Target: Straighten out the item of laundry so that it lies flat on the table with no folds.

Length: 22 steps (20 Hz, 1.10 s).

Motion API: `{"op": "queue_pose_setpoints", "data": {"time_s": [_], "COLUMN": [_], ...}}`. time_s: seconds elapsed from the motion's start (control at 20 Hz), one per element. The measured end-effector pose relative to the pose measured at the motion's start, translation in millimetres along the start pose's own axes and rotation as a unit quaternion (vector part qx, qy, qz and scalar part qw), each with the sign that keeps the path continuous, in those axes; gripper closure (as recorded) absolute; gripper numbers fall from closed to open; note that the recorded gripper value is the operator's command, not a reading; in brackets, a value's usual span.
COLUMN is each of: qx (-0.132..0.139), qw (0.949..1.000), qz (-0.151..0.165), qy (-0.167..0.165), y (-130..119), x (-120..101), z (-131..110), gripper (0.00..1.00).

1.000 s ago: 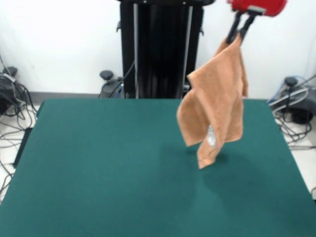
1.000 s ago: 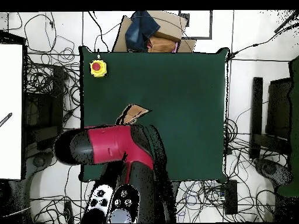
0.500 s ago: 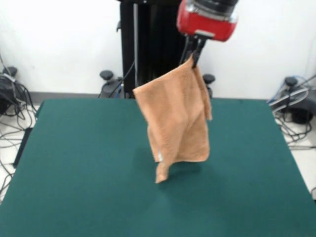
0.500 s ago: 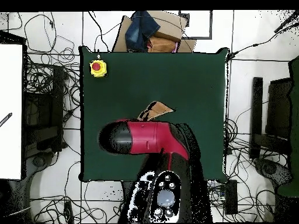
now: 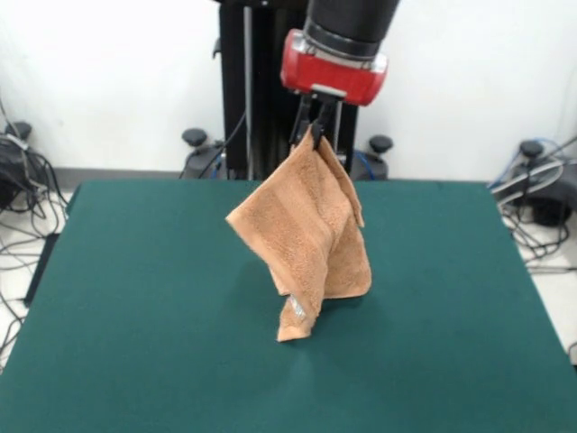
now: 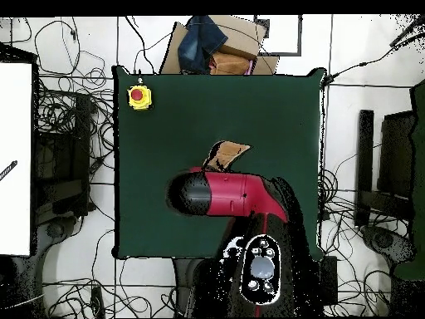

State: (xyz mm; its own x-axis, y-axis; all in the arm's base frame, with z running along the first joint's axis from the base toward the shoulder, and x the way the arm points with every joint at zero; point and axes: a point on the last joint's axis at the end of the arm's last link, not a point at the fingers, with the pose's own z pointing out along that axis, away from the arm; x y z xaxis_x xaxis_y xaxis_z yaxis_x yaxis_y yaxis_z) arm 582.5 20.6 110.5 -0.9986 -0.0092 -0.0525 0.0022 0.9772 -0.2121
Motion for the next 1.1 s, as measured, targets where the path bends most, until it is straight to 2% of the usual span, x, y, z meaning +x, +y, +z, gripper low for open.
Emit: {"op": "queue_pose_setpoints", "data": {"time_s": [0.25,0.65,0.95,1.1], "qx": [-0.001,0.002,0.016,0.012], "qw": [1.0,1.0,0.9999,0.9999], "qz": [0.008,0.004,-0.006,0.006], "qy": [0.002,0.003,0.003,0.002], "y": [-9,-12,-32,-51], "x": [0,1,3,1], "z": [3,5,12,16], "gripper": [1.0,1.0,1.0,1.0]}}
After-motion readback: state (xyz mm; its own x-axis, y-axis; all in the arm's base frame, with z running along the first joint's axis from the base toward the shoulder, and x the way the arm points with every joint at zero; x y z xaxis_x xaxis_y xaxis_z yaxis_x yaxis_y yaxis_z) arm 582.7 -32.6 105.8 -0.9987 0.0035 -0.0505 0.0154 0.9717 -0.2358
